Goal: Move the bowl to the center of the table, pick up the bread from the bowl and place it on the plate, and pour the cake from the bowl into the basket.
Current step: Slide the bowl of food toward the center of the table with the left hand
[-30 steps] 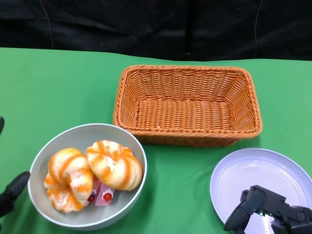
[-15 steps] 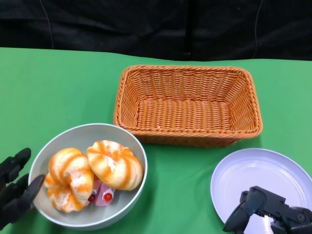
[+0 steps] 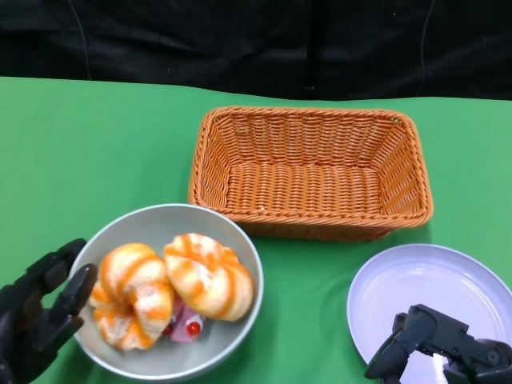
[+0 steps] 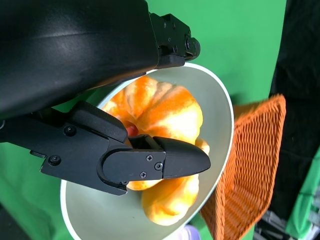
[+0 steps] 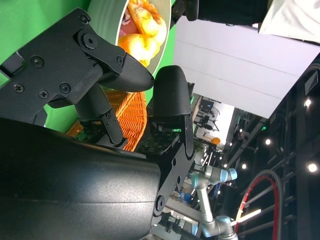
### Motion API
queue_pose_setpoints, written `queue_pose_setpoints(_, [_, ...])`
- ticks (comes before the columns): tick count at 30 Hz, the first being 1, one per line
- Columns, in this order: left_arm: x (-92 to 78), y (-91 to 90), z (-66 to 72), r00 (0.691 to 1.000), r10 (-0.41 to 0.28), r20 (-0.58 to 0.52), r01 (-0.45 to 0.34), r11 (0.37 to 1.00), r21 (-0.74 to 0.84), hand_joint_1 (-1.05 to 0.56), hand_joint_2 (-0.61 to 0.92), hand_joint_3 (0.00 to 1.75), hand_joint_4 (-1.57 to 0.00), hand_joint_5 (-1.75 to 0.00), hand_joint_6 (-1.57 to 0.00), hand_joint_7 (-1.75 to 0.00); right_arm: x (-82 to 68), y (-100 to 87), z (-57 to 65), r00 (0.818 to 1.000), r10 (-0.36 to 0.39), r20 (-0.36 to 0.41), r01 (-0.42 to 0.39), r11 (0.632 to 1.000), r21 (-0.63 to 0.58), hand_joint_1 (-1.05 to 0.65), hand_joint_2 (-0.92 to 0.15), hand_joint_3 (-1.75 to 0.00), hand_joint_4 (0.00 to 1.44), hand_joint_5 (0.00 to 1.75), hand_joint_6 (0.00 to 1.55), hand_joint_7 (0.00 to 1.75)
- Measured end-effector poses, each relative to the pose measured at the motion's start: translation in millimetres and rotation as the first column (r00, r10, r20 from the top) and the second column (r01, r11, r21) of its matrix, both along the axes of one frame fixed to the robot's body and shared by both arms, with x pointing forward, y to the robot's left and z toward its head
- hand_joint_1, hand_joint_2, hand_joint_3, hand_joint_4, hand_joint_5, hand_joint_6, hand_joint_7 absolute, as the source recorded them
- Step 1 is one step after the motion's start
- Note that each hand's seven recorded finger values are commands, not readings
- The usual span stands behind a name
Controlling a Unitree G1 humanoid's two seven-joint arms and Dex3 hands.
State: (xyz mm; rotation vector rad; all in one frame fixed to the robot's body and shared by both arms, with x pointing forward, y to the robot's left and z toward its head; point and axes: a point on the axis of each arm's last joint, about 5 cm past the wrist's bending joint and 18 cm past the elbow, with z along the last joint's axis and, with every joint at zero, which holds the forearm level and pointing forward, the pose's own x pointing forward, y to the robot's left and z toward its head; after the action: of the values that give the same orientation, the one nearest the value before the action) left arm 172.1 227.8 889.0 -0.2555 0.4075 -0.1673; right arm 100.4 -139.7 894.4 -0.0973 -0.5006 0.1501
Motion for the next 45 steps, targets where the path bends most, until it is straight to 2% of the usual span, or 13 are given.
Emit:
queue_pose_setpoints(4, [0.6,-10.6,2.7,0.999,-0.032,-0.002,0.032,0.999,-0.010,-0.76,0.92,0.51,-0.02,0.00,-0.06,-0.01,0.1,0.6,2.0,1.000,0.003,0.012,-0.002,1.000,-0.005,-0.28,-0.43,-1.25,0.78,1.73,0.68,1.39])
queue_pose_setpoints(9, [0.6,-16.5,3.8,0.999,-0.035,-0.012,0.034,0.999,-0.010,-0.77,0.92,0.50,-0.02,0.00,-0.06,-0.01,-0.6,0.9,3.0,1.000,0.002,0.016,-0.002,1.000,-0.011,-0.29,-0.44,-1.24,0.76,1.71,0.68,1.39])
queue_pose_setpoints(13, [0.9,-28.1,1.4,0.998,-0.060,-0.036,0.058,0.998,-0.034,-0.76,0.92,0.52,0.00,0.00,-0.02,0.00,-1.1,2.8,4.9,0.999,0.000,0.032,0.001,0.999,-0.038,-0.33,-0.45,-1.23,0.77,1.68,0.70,1.38])
queue_pose_setpoints(21, [6.4,-45.9,0.2,0.996,-0.076,-0.042,0.072,0.994,-0.082,-0.78,0.92,0.52,0.00,0.00,-0.01,0.00,-3.9,3.7,8.0,0.998,-0.037,0.049,0.039,0.998,-0.041,-0.32,-0.45,-1.25,0.76,1.65,0.71,1.36])
queue_pose_setpoints(25, [10.8,-55.5,0.5,0.995,-0.097,-0.039,0.092,0.990,-0.106,-0.77,0.92,0.53,0.00,0.00,0.00,0.00,-2.7,3.2,9.5,0.995,-0.068,0.070,0.071,0.997,-0.039,-0.31,-0.52,-1.14,0.75,1.64,0.67,1.21])
queue_pose_setpoints(27, [11.9,-58.1,0.9,0.994,-0.106,-0.039,0.102,0.989,-0.107,-0.77,0.92,0.53,0.00,0.00,0.00,0.00,-1.2,2.1,10.6,0.992,-0.088,0.087,0.093,0.994,-0.051,-0.27,-0.57,-1.06,0.62,1.56,0.51,1.08])
queue_pose_setpoints(29, [12.5,-59.9,1.0,0.993,-0.112,-0.041,0.107,0.989,-0.106,-0.77,0.92,0.54,0.00,0.00,0.00,0.00,1.6,0.3,13.4,0.988,-0.105,0.111,0.113,0.991,-0.068,-0.28,-0.59,-1.00,0.53,1.49,0.41,1.03])
queue_pose_setpoints(30, [12.7,-60.7,1.0,0.993,-0.112,-0.042,0.107,0.989,-0.106,-0.77,0.92,0.54,0.00,0.00,0.00,0.00,2.8,-0.4,15.8,0.988,-0.107,0.111,0.116,0.990,-0.079,-0.29,-0.63,-0.85,0.44,1.40,0.31,0.98])
queue_pose_setpoints(31, [13.0,-61.6,1.0,0.993,-0.111,-0.043,0.106,0.989,-0.107,-0.76,0.92,0.54,0.00,0.00,0.00,0.00,4.1,-1.4,18.7,0.988,-0.108,0.107,0.119,0.988,-0.096,-0.33,-0.72,-0.61,0.34,1.30,0.22,0.90])
queue_pose_setpoints(33, [14.0,-64.4,0.9,0.993,-0.112,-0.044,0.107,0.988,-0.110,-0.76,0.92,0.54,0.00,0.00,0.00,0.00,7.3,-1.7,23.5,0.990,-0.113,0.081,0.124,0.980,-0.158,-0.37,-0.84,-0.33,0.21,1.19,0.16,0.78])
queue_pose_setpoints(35, [15.2,-68.2,0.5,0.992,-0.121,-0.045,0.115,0.987,-0.117,-0.75,0.92,0.54,0.00,0.00,0.00,0.00,9.6,-1.4,26.7,0.992,-0.111,0.057,0.122,0.961,-0.247,-0.38,-0.89,-0.22,0.17,1.16,0.16,0.74])
queue_pose_setpoints(37, [16.2,-70.9,0.1,0.991,-0.129,-0.044,0.124,0.986,-0.114,-0.74,0.92,0.55,0.00,0.00,0.00,0.00,12.3,-0.7,31.2,0.993,-0.108,0.044,0.116,0.944,-0.309,-0.38,-0.87,-0.10,0.07,1.04,0.12,0.66])
queue_pose_setpoints(45, [16.8,-79.3,-0.2,0.987,-0.161,-0.025,0.157,0.981,-0.113,-0.77,0.92,0.50,-0.05,-0.02,-0.03,-0.01,26.4,10.8,47.5,0.999,-0.032,0.044,0.049,0.876,-0.479,-0.42,-0.87,-0.01,0.00,0.79,0.03,0.54])
